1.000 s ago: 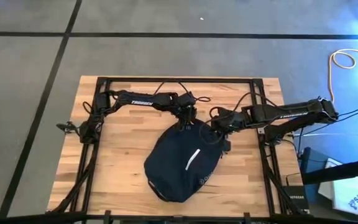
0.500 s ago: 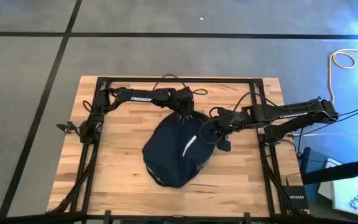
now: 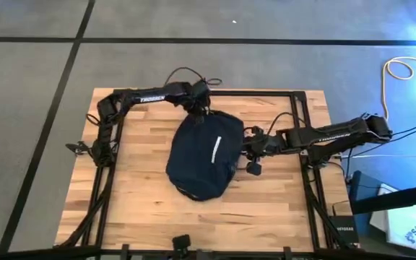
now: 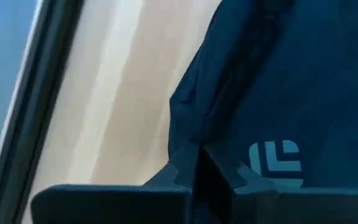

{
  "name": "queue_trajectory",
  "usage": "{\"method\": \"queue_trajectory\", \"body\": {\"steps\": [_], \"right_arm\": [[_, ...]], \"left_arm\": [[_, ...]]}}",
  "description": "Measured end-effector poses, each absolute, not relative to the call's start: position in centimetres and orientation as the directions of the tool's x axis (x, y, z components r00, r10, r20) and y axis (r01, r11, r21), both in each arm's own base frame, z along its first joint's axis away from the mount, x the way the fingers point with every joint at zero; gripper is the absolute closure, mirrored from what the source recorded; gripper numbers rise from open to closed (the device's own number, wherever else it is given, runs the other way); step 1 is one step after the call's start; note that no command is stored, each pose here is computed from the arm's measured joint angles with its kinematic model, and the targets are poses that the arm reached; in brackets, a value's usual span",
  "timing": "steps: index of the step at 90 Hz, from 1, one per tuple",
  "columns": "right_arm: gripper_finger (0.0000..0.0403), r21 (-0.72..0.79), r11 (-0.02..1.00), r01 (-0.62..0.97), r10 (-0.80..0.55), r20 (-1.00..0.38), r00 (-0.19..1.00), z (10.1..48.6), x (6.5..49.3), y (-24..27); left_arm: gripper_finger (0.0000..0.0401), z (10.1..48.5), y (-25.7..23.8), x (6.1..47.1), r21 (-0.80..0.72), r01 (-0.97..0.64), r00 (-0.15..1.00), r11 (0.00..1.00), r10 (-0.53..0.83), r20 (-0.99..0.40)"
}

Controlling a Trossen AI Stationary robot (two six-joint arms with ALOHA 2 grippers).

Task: Unpack backpack
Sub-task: Open the blue backpack

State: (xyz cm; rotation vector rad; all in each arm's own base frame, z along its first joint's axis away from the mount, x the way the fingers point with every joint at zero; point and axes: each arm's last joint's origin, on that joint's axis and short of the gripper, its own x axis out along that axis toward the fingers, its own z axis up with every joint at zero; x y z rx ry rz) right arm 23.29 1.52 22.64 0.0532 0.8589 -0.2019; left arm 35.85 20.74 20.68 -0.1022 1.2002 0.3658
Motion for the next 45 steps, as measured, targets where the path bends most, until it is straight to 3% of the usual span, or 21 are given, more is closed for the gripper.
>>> {"method": "queue_trajectory", "body": {"steps": [15,31,45], "right_arm": [[0.0359,-0.108,0.943,0.314,-0.285,-0.748,0.599,21.0,22.7,1.1],[0.0359,-0.202,0.904,0.376,-0.396,-0.724,0.565,18.6,21.7,0.7],[0.0342,-0.160,0.896,0.413,-0.402,-0.688,0.604,17.0,21.3,0.6]], "left_arm": [[0.0401,20.4,21.1,34.9,-0.024,-0.350,0.318,0.937,0.094,-0.944],[0.0393,20.5,20.6,36.3,-0.053,-0.249,0.454,0.967,0.068,-0.888],[0.0379,21.2,19.5,38.2,-0.034,-0.136,0.582,0.990,0.052,-0.811]]}}
